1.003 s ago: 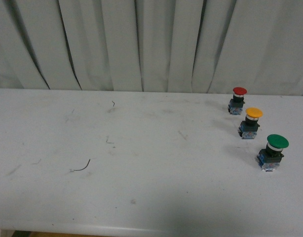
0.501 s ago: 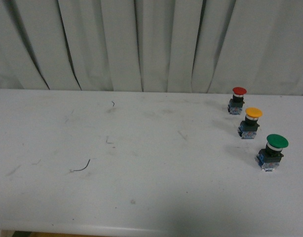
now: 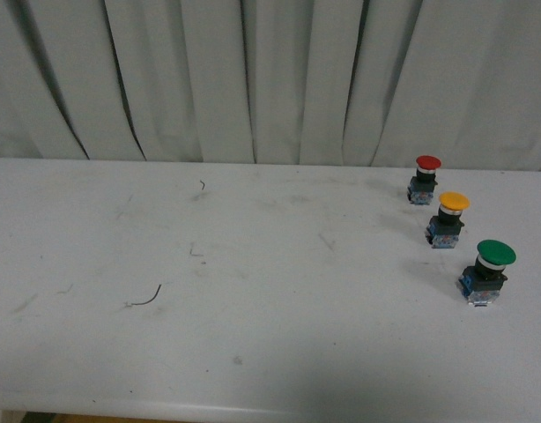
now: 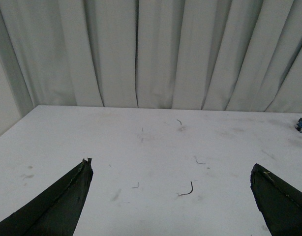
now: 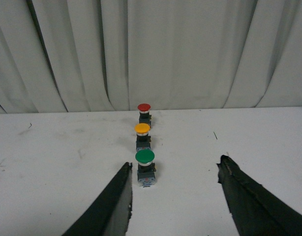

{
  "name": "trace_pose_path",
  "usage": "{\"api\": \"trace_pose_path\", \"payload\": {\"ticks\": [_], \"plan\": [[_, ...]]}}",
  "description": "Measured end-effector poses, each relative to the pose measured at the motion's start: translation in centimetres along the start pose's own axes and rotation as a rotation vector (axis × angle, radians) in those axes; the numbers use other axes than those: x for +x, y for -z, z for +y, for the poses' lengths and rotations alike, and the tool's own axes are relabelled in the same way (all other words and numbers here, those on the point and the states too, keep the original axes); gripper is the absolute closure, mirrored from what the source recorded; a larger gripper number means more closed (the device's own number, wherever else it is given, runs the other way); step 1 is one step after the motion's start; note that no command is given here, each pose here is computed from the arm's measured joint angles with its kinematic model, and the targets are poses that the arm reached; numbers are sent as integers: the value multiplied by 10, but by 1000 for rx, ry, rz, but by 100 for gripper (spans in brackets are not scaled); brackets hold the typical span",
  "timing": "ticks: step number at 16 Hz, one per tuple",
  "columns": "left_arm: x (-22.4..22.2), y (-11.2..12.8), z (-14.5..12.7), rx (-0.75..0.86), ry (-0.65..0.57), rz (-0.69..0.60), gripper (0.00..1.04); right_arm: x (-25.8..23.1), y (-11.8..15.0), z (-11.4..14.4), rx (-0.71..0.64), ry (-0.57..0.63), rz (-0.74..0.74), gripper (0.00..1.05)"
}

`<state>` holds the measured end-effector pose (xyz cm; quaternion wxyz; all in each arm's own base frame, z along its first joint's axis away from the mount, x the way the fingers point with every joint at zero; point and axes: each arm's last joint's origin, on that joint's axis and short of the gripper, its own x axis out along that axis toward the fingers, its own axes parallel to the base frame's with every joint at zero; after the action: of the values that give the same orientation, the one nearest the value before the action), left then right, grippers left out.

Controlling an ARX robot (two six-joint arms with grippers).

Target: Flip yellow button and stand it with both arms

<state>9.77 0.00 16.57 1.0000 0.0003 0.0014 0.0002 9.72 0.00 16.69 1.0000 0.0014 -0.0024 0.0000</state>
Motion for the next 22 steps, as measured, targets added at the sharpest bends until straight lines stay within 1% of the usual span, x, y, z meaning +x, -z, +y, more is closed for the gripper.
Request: {"api": "trace_pose_path", "payload": {"ticks": [4, 5, 6, 7, 22], "plan": [[0, 0, 0, 0, 0, 0, 7, 0, 0, 0, 0, 0, 0, 5], [0, 0, 0, 0, 0, 0, 7, 0, 0, 0, 0, 0, 0, 5], [0, 0, 0, 0, 0, 0, 7, 0, 0, 0, 0, 0, 0, 8], [0, 0, 0, 0, 0, 0, 7, 0, 0, 0, 0, 0, 0, 6], [0, 0, 0, 0, 0, 0, 7, 0, 0, 0, 0, 0, 0, 6]]}}
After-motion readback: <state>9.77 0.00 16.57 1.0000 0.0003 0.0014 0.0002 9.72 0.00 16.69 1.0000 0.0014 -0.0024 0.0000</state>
